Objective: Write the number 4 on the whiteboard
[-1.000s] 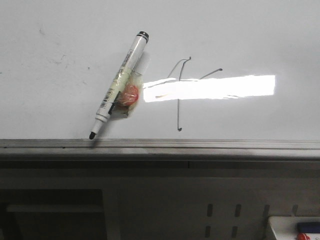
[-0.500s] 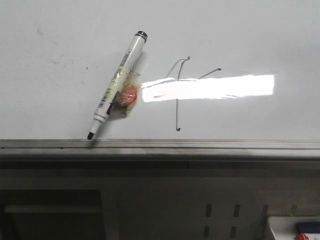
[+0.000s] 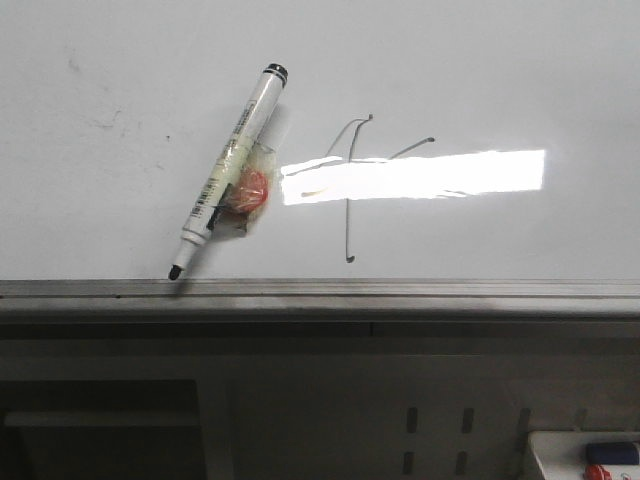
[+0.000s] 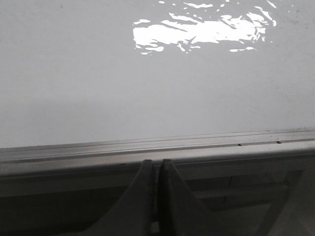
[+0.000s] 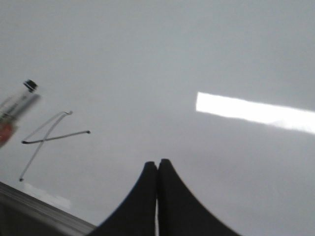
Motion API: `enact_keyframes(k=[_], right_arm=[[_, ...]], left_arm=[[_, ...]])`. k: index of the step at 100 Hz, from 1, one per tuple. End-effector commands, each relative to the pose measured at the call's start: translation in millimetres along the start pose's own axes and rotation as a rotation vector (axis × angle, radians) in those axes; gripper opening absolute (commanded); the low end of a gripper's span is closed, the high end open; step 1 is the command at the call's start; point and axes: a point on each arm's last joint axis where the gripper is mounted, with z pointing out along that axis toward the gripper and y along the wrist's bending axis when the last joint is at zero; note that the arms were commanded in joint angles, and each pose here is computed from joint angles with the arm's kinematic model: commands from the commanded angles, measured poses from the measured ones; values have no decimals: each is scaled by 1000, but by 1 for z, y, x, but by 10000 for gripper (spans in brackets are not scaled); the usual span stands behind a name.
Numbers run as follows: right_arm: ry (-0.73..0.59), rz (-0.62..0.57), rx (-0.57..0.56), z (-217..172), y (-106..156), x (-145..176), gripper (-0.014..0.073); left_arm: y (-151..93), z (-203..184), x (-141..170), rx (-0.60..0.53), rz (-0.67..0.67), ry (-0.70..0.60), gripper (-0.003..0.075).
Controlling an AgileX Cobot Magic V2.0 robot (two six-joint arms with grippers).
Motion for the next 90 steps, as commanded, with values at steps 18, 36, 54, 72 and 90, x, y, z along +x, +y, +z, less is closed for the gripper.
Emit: enact_keyframes(k=[18, 36, 54, 72, 90], right_arm=[[18, 79, 132, -2, -6, 52, -64], [169, 90, 183, -15, -7, 74, -64], [206, 94, 195, -18, -7, 78, -64], [201, 94, 195, -18, -7, 78, -64], [201, 94, 195, -18, -7, 78, -64]], left_arm=[[0, 2, 6, 2, -16, -33, -20], [0, 2, 6, 2, -16, -33, -20], [0, 2, 6, 3, -19, -33, -20], [0, 2, 6, 3, -19, -33, -20], [0, 2, 6, 3, -19, -33, -20]])
